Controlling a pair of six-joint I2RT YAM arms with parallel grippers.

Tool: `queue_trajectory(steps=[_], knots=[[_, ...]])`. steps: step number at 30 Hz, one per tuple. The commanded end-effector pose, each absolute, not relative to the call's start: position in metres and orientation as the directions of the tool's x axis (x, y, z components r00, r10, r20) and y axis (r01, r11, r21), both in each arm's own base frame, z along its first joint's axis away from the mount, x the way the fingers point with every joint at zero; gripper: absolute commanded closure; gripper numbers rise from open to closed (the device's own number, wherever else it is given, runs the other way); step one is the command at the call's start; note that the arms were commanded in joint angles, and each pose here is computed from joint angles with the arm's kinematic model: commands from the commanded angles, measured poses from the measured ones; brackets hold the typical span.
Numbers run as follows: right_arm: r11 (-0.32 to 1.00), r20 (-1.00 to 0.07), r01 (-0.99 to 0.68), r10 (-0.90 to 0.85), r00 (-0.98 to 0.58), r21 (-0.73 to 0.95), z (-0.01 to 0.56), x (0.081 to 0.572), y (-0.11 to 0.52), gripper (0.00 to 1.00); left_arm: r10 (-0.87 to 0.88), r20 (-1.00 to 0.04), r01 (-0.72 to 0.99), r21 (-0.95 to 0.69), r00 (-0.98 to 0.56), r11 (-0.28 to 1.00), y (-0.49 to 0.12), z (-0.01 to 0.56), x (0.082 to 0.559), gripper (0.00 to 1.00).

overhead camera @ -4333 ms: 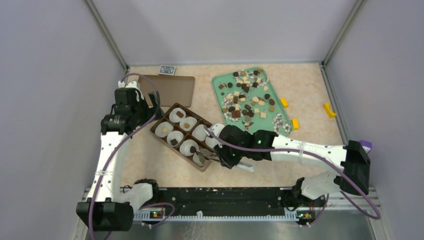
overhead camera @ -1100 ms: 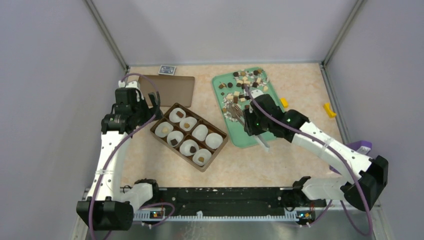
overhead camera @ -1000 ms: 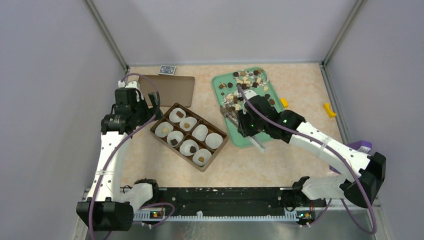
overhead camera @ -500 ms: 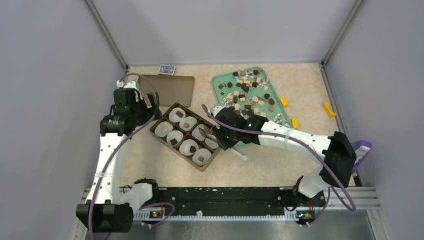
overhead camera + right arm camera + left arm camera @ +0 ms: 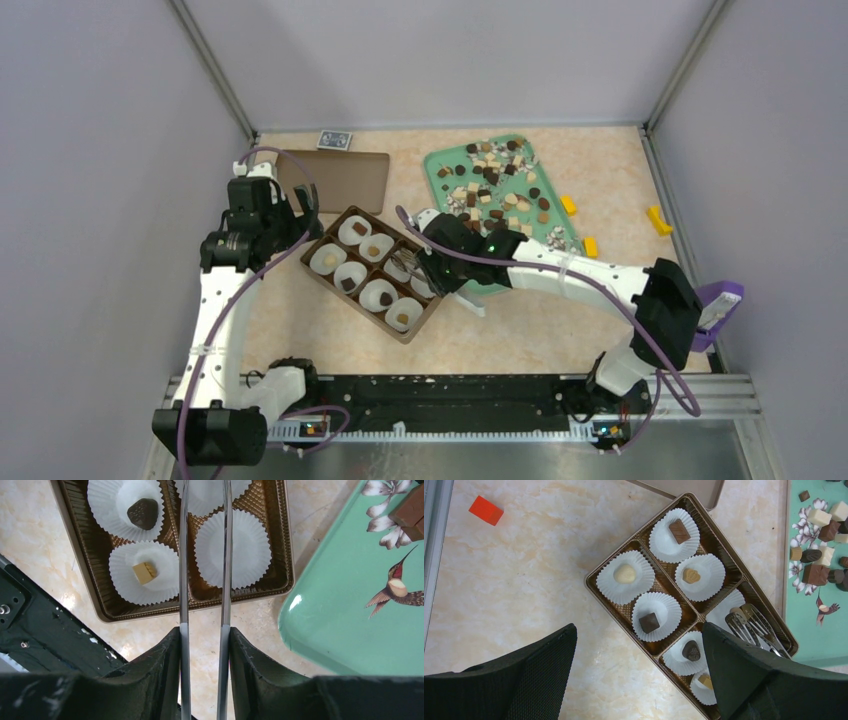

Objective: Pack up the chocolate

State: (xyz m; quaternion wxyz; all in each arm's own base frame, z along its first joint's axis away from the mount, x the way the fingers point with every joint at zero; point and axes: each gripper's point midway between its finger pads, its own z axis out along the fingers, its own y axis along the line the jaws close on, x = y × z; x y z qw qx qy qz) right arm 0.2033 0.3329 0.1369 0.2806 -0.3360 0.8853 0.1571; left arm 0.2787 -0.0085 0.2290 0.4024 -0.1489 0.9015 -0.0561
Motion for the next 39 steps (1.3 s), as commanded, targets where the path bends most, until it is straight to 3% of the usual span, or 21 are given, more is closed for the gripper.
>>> queue_trajectory(steps=[1, 10, 19, 24, 29, 34, 39], knots=[[0.703, -0.684, -0.703, -0.460, -0.566, 0.109, 0.167, 0.214, 0.355, 0.63, -0.303, -0.728, -0.212, -0.218, -0.614, 0.953, -0.008, 0.236, 0.280, 0.01], [0.712, -0.705, -0.695, -0.443, -0.554, 0.098, 0.178, 0.215, 0.350, 0.63, -0.306, -0.730, -0.214, -0.220, -0.611, 0.952, -0.008, 0.238, 0.279, 0.01], [0.850, -0.814, -0.525, -0.274, -0.512, 0.044, 0.232, 0.243, 0.293, 0.68, -0.310, -0.731, -0.208, -0.229, -0.608, 0.951, -0.010, 0.241, 0.280, 0.01], [0.939, -0.806, -0.341, -0.171, -0.567, 0.041, 0.217, 0.258, 0.223, 0.68, -0.322, -0.724, -0.187, -0.263, -0.611, 0.947, -0.017, 0.241, 0.284, 0.01], [0.983, -0.733, -0.186, -0.124, -0.669, 0.003, 0.180, 0.257, 0.153, 0.68, -0.329, -0.715, -0.175, -0.283, -0.617, 0.943, -0.022, 0.238, 0.287, 0.01], [0.993, -0.663, -0.120, -0.105, -0.741, -0.024, 0.150, 0.252, 0.122, 0.68, -0.343, -0.700, -0.161, -0.314, -0.626, 0.935, -0.028, 0.236, 0.290, 0.01], [0.995, -0.676, -0.084, -0.097, -0.731, -0.052, 0.146, 0.256, 0.111, 0.67, -0.343, -0.696, -0.158, -0.317, -0.631, 0.935, -0.029, 0.234, 0.290, 0.01]])
